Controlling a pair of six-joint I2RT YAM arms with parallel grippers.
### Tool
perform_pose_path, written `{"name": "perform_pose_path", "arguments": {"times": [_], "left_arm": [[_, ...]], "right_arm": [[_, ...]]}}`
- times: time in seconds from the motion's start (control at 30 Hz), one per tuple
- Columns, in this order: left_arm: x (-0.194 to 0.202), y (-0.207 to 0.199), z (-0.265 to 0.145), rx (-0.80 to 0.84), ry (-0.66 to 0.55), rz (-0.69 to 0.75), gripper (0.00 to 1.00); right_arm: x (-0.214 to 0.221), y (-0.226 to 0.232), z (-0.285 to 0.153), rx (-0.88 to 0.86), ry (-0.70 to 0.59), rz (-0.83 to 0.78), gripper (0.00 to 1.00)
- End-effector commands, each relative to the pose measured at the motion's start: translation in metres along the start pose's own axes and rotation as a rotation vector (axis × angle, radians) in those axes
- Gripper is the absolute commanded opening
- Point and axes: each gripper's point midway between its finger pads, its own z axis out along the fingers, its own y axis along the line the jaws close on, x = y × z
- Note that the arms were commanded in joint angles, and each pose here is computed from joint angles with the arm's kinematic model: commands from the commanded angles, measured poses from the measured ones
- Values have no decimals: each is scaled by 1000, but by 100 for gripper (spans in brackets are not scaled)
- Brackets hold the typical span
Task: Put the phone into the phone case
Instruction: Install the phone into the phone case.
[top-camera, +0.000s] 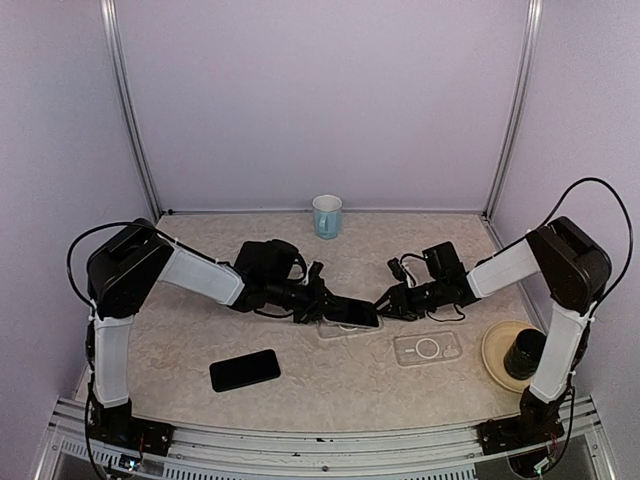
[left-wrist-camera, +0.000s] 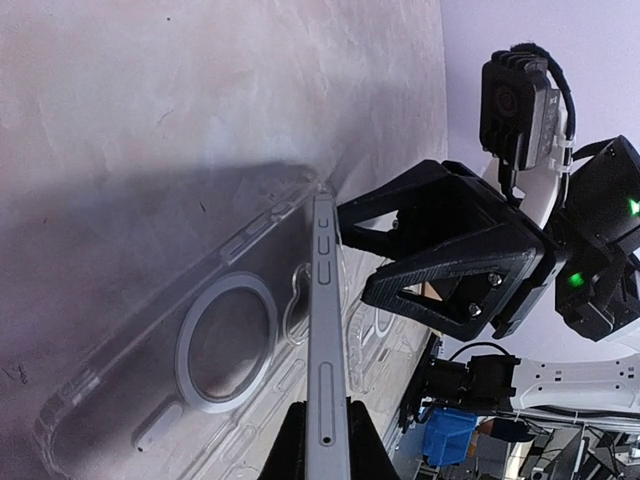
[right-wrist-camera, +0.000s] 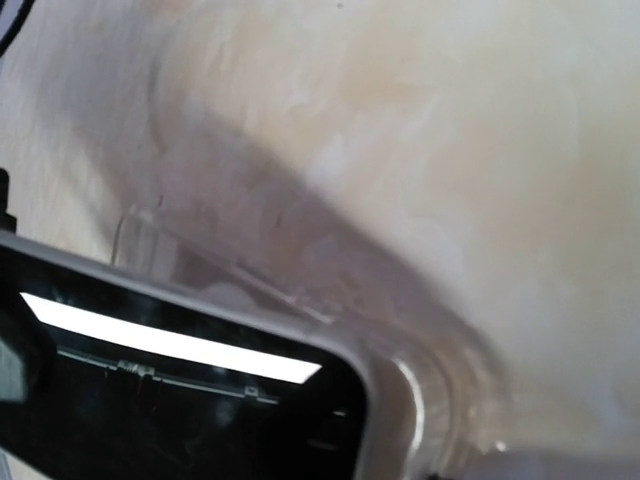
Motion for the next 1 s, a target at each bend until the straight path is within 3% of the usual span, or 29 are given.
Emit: {"name": "perform_pose_path", "arguments": {"times": [0.0, 0.4, 0.97], "left_arm": [[-5, -11, 3, 52, 7, 9, 0], [0, 7, -5, 29, -38, -148, 0], [2, 20, -13, -25, -112, -247, 0]], "right_arm": [[2, 4, 11, -12, 20, -6, 44], [6, 3, 11, 18, 22, 16, 43], [25, 17, 11, 16, 41, 19, 40]]}}
